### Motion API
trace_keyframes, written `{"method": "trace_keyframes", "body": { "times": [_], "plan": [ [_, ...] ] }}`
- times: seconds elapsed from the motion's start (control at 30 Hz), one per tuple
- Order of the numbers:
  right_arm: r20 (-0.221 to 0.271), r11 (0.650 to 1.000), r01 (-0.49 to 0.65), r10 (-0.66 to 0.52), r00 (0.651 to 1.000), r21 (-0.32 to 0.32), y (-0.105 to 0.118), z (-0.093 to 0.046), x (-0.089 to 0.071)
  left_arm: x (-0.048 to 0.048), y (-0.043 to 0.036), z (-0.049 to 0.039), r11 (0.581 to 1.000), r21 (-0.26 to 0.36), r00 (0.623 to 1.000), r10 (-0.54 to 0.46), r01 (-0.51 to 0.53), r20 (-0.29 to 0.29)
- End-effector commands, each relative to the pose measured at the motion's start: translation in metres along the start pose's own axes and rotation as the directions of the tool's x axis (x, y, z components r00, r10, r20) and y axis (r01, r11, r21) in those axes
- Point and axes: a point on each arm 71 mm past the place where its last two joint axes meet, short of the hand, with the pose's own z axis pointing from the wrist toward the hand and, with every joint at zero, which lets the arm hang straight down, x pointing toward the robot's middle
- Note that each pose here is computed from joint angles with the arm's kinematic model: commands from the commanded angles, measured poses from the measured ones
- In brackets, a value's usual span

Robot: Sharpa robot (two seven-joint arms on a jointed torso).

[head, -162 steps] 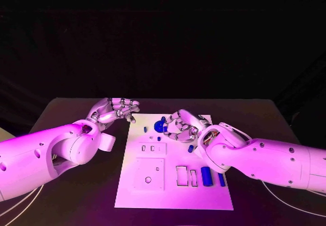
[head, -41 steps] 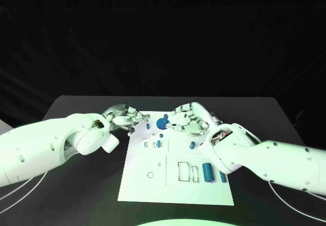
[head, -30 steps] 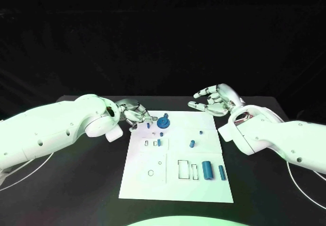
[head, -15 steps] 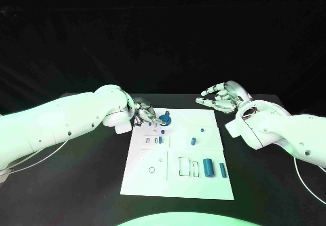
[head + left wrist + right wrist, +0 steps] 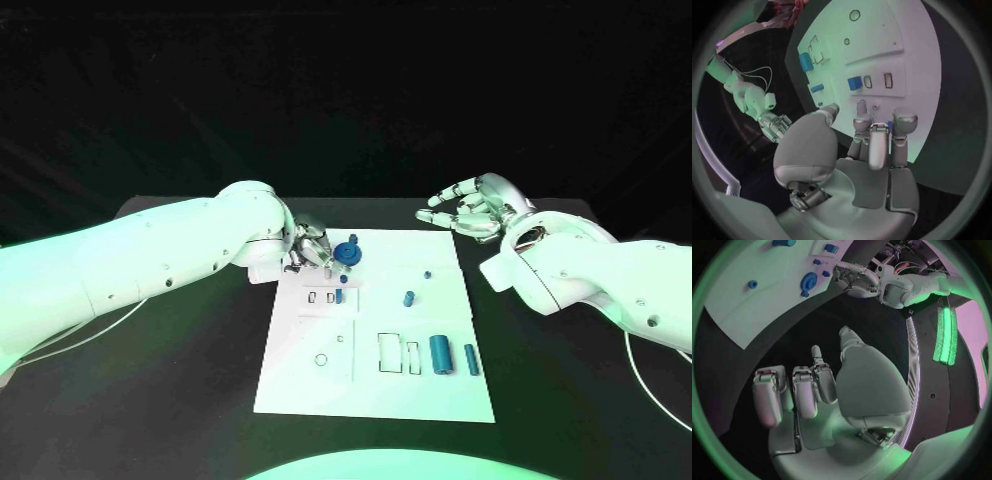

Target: Assemble the parts on the task board

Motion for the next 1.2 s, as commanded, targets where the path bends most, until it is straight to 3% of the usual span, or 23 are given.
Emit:
{"method": "trace_keyframes", "body": {
  "times": [0.03,1.2],
  "plan": [
    [-0.024,1.0,0.014,-0.014,1.0,0.005,0.0,0.0,0.002,0.0026,-0.0033,0.0012,0.999,-0.008,0.999,0.039,-0.039,-0.034],
    [0.075,0.997,-0.032,0.037,0.996,-0.072,0.006,0.003,-0.004,0.0237,-0.001,0.0151,0.999,-0.019,0.992,0.045,-0.047,-0.121]
  ]
}}
